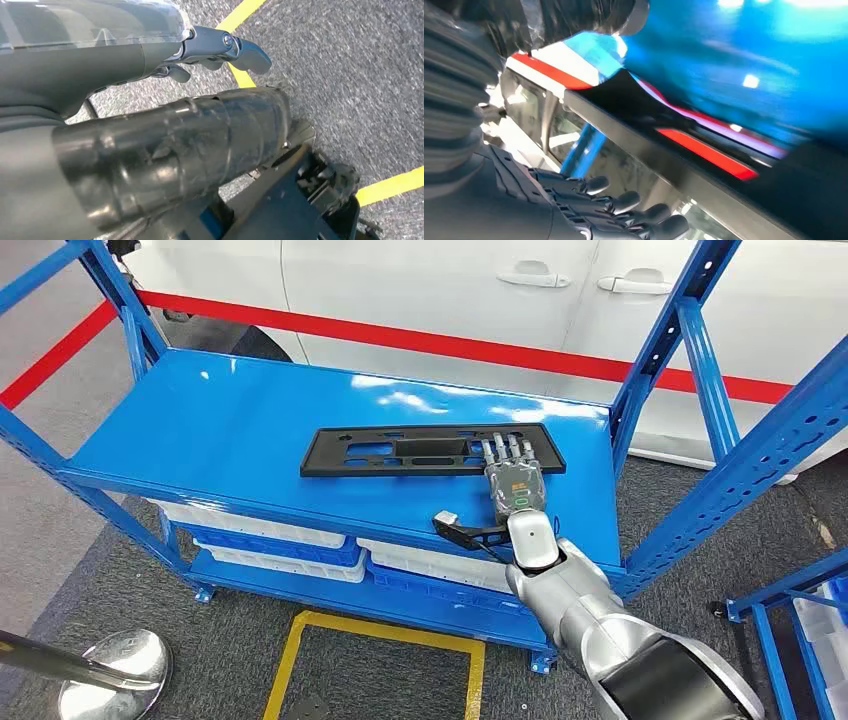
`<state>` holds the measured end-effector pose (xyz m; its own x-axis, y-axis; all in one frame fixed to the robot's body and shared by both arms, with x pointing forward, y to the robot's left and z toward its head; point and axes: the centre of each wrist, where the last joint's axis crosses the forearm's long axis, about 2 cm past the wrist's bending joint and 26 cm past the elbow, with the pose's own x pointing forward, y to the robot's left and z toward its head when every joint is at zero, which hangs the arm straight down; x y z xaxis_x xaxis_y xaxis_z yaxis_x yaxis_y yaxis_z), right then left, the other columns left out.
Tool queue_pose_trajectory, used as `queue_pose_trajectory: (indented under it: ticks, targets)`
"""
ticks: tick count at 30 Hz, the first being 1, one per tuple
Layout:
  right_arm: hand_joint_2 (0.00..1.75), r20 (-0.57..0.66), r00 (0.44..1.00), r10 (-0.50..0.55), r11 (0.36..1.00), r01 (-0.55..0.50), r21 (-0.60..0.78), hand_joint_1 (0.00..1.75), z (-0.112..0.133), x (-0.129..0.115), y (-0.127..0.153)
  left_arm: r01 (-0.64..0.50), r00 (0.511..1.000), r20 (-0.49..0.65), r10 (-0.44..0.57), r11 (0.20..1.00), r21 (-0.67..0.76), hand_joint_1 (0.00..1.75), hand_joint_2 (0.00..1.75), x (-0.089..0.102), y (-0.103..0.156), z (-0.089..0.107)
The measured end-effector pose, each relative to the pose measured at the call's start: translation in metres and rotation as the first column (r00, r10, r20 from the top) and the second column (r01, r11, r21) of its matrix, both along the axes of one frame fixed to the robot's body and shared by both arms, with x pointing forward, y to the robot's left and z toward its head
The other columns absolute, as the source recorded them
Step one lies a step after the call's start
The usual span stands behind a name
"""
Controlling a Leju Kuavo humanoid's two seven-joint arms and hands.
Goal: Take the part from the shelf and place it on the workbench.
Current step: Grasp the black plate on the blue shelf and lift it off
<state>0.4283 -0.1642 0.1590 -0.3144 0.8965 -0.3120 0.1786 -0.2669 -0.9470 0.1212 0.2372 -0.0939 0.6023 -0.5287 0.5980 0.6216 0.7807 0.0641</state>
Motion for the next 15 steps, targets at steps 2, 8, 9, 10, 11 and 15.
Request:
queue_pose_trajectory:
  ticks: [2,8,9,10,11,15]
  targets:
    - [1.75,-0.006,1.000,0.000,1.000,0.000,0.000,0.00,-0.0024,-0.0015,0.0002,0.000,1.000,0.002,0.000,1.000,0.000,0.00,0.00,0.0008,0.0000,0.0002]
    - [1.75,-0.015,1.000,-0.010,1.000,0.010,0.000,0.00,-0.0099,-0.0065,0.0014,0.002,1.000,0.002,-0.002,1.000,-0.002,0.00,0.00,0.0011,-0.0012,0.0004]
    - [1.75,-0.013,1.000,-0.009,1.000,0.009,0.000,0.00,-0.0094,-0.0063,0.0018,0.003,1.000,0.002,-0.003,1.000,-0.002,0.00,0.00,0.0012,-0.0017,0.0005]
    - [1.75,-0.011,1.000,-0.007,1.000,0.007,0.001,0.00,-0.0091,-0.0064,0.0027,0.003,1.000,0.002,-0.003,1.000,-0.003,0.00,0.00,0.0014,-0.0020,0.0006]
    - [1.75,-0.009,1.000,-0.005,1.000,0.005,0.003,0.00,-0.0090,-0.0066,0.0035,0.003,1.000,0.002,-0.003,1.000,-0.003,0.00,0.00,0.0015,-0.0021,0.0006]
    - [1.75,-0.006,1.000,0.004,1.000,-0.004,0.012,0.00,-0.0095,-0.0082,0.0072,0.003,1.000,0.001,-0.003,1.000,-0.002,0.00,0.00,0.0018,-0.0025,0.0008]
